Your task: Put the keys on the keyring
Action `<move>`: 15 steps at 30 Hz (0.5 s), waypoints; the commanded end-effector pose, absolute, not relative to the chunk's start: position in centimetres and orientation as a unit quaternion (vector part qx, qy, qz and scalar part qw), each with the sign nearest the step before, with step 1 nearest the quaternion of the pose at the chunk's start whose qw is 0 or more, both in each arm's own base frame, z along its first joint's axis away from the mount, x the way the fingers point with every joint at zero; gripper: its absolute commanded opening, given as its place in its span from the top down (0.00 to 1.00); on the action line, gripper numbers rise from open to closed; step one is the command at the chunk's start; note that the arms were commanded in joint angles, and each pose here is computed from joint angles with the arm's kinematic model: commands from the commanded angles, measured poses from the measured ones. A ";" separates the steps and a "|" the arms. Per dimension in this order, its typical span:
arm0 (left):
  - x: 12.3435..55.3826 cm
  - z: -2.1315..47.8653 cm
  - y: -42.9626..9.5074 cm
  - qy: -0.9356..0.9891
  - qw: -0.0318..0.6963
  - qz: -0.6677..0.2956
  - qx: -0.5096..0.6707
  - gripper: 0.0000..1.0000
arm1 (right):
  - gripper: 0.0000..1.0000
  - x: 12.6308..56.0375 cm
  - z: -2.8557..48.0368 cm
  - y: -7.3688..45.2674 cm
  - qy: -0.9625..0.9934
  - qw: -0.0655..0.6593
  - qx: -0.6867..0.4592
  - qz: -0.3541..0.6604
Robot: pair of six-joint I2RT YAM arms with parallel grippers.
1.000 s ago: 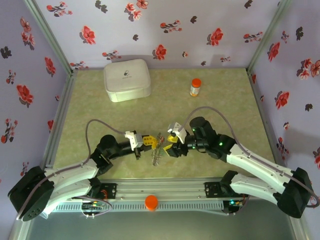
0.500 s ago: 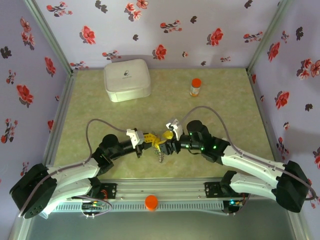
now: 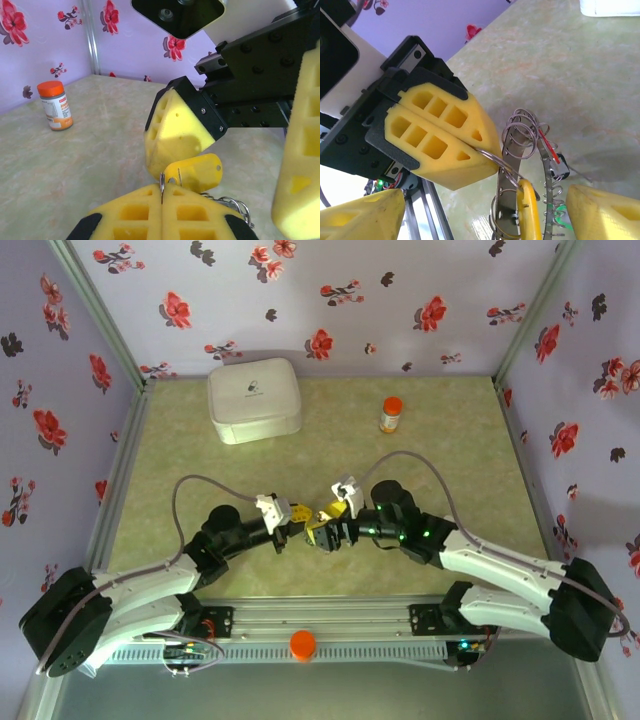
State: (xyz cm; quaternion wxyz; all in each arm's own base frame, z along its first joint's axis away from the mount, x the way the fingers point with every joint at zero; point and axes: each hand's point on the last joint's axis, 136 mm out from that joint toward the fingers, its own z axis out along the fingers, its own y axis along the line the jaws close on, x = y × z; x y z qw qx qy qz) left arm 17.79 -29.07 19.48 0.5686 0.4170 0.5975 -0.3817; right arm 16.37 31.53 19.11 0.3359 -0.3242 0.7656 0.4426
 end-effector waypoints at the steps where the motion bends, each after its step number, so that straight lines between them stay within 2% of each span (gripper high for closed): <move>1: 17.8 22.3 -29.2 0.566 0.603 -0.378 0.416 1.00 | 0.20 16.7 19.3 31.5 0.772 0.343 -0.334 0.419; 9: 16.9 22.2 -28.8 0.556 0.602 -0.379 0.430 1.00 | 0.39 16.7 19.5 30.0 0.775 0.360 -0.338 0.394; 15: 16.0 22.1 -28.8 0.543 0.594 -0.393 0.443 1.00 | 0.41 16.4 20.2 30.6 0.764 0.358 -0.342 0.415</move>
